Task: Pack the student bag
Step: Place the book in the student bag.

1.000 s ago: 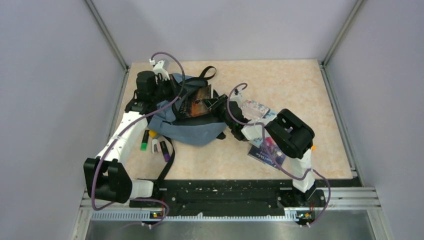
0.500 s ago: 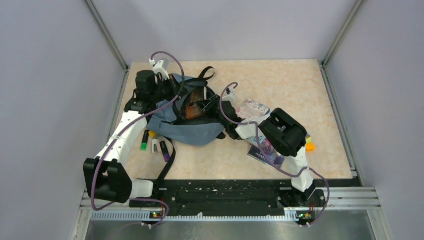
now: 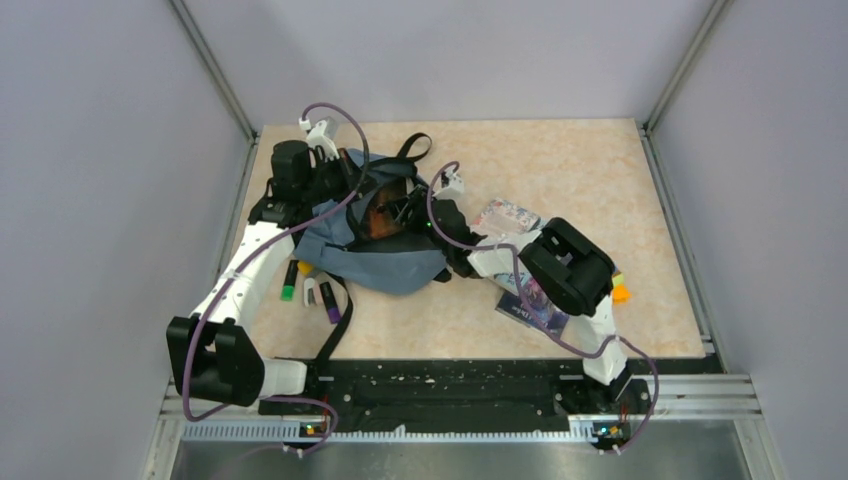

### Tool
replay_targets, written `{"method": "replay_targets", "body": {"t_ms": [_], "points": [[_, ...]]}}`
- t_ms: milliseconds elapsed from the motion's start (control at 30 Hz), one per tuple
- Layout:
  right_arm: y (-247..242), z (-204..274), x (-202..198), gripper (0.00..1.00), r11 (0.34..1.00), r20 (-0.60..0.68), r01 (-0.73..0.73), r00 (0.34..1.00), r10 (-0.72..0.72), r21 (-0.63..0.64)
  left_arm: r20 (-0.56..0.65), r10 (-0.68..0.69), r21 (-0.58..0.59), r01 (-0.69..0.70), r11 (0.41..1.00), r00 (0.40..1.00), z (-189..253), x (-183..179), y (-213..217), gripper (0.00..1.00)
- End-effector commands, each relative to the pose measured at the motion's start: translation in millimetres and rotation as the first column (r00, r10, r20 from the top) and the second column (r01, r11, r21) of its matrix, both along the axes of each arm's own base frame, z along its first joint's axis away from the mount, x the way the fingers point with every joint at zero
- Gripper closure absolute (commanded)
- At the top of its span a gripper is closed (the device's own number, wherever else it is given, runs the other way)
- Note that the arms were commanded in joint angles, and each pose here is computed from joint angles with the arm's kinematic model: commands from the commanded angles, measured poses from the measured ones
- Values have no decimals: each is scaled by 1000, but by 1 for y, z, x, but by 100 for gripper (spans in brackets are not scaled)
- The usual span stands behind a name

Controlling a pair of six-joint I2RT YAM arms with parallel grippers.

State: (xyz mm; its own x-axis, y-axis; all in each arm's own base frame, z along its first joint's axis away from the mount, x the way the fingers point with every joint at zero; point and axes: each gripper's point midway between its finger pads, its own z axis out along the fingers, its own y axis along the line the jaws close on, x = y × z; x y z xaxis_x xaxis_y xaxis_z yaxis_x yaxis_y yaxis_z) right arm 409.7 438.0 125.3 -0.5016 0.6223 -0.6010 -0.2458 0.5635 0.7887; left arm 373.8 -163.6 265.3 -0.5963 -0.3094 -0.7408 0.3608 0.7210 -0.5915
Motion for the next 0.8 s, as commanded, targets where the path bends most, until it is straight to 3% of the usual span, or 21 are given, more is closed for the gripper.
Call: {"method": "replay_targets", "body": {"t_ms": [0, 100, 400, 567, 767], "points": [[-14, 108, -11, 44, 999, 241, 6, 970, -16, 43, 146, -8, -20, 11, 1000, 989, 45, 2, -2, 100], [-24, 131, -28, 32, 1000, 303, 17, 953, -13, -12, 143, 9, -1, -9, 1000, 990, 44, 3, 1, 100], [-87, 151, -80, 23, 963, 382, 91, 924, 13, -253, 133, 67, 66, -76, 995, 989, 41, 7, 15, 100], [-134, 152, -96, 10, 870, 388, 92, 914, 119, -485, 113, 82, 85, -92, 992, 990, 35, 3, 19, 100], [-181, 101, -105, 10, 694, 215, -45, 934, 284, -718, 118, 81, 90, -92, 992, 990, 37, -1, 20, 100]]}}
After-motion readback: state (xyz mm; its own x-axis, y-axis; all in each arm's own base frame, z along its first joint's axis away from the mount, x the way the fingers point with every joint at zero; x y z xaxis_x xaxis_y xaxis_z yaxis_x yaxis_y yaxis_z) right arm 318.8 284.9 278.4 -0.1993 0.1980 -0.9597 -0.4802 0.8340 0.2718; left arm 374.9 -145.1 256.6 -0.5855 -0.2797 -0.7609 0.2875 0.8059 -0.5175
